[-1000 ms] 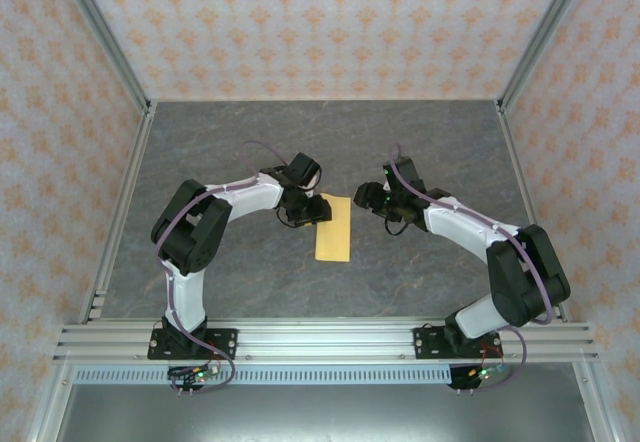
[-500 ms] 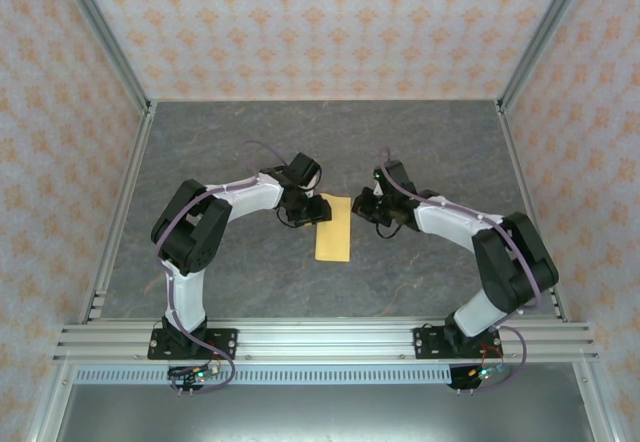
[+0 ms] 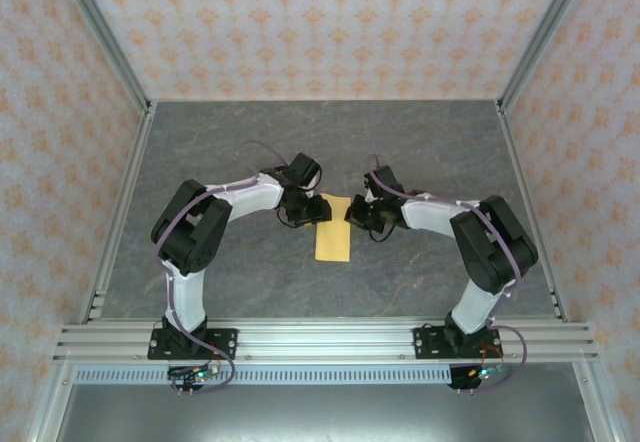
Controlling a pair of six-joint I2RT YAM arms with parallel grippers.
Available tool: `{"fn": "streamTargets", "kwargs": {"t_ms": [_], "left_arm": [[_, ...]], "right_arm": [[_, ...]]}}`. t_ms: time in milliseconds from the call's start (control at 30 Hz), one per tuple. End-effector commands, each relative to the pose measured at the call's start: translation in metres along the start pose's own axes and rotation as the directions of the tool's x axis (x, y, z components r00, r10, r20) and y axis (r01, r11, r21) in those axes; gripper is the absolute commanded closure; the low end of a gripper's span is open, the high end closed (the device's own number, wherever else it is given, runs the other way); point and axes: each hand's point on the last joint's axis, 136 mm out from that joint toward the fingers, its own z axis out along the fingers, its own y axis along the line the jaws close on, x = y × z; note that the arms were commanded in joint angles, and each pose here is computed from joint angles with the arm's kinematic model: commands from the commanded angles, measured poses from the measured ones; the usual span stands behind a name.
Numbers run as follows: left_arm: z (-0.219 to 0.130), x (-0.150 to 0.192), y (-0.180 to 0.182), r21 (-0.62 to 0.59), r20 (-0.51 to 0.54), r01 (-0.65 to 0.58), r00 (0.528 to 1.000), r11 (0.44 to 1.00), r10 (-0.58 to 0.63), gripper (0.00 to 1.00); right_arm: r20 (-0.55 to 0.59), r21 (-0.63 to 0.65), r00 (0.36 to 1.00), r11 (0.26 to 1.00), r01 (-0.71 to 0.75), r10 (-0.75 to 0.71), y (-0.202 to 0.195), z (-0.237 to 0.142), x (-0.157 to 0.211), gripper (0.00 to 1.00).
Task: Fold a paper plane with a square sheet of paper (fold left side to right side)
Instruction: Hold the square sheet of paper at the center of the table.
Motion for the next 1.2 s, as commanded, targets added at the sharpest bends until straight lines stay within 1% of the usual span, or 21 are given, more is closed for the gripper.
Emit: {"fn": "streamTargets", "kwargs": {"t_ms": [0,267,367,467,500,633,767,867,933,1033,1100,1167], "left_arm": [[0.017,0.01,0.019,-0.08,-0.036,-0.012,0.999,0.997,0.009,0.57],[0.01,0.008,0.014,-0.067,-0.02,-0.018,1.0,0.998,0.017,0.57],[0.0,0.003,0.009,-0.061,0.004,-0.026,1.0,0.998,0.027,0.56],[-0.013,-0.002,0.003,-0.055,0.033,-0.04,0.999,0.998,0.042,0.53],[-0.025,-0.005,-0.002,-0.043,0.059,-0.05,0.997,0.998,0.053,0.51],[-0.05,-0.013,-0.012,-0.019,0.113,-0.063,0.991,0.998,0.065,0.47],[-0.068,-0.018,-0.02,0.004,0.156,-0.081,0.984,0.997,0.08,0.47],[-0.068,-0.015,-0.034,0.084,0.146,-0.1,0.985,0.991,0.087,0.55],[-0.061,-0.011,-0.046,0.162,0.113,-0.102,0.99,0.982,0.084,0.63],[-0.05,-0.007,-0.063,0.274,0.067,-0.089,0.995,0.958,0.073,0.71],[-0.044,-0.006,-0.066,0.302,0.049,-0.076,0.997,0.95,0.064,0.75],[-0.037,-0.005,-0.064,0.3,0.035,-0.068,0.998,0.952,0.06,0.77]], "right_arm": [[-0.028,0.033,0.999,0.999,-0.015,0.016,-0.003,0.005,0.002,1.0],[-0.085,0.143,0.995,0.989,-0.032,0.044,-0.028,0.014,0.014,1.0],[-0.096,0.184,0.994,0.982,-0.032,0.05,-0.038,0.015,0.018,1.0],[-0.109,0.212,0.993,0.977,-0.031,0.055,-0.046,0.016,0.022,1.0],[-0.114,0.218,0.992,0.975,-0.034,0.06,-0.048,0.017,0.023,1.0],[-0.122,0.242,0.99,0.97,-0.041,0.072,-0.056,0.02,0.027,1.0],[-0.124,0.257,0.99,0.966,-0.039,0.073,-0.06,0.02,0.028,1.0],[-0.123,0.257,0.99,0.966,-0.038,0.071,-0.059,0.02,0.028,1.0],[-0.125,0.259,0.989,0.965,-0.039,0.074,-0.06,0.02,0.028,1.0],[-0.125,0.256,0.989,0.966,-0.039,0.073,-0.059,0.02,0.027,1.0],[-0.126,0.257,0.989,0.966,-0.039,0.073,-0.059,0.02,0.028,1.0],[-0.128,0.26,0.989,0.965,-0.037,0.072,-0.059,0.021,0.028,1.0]]}}
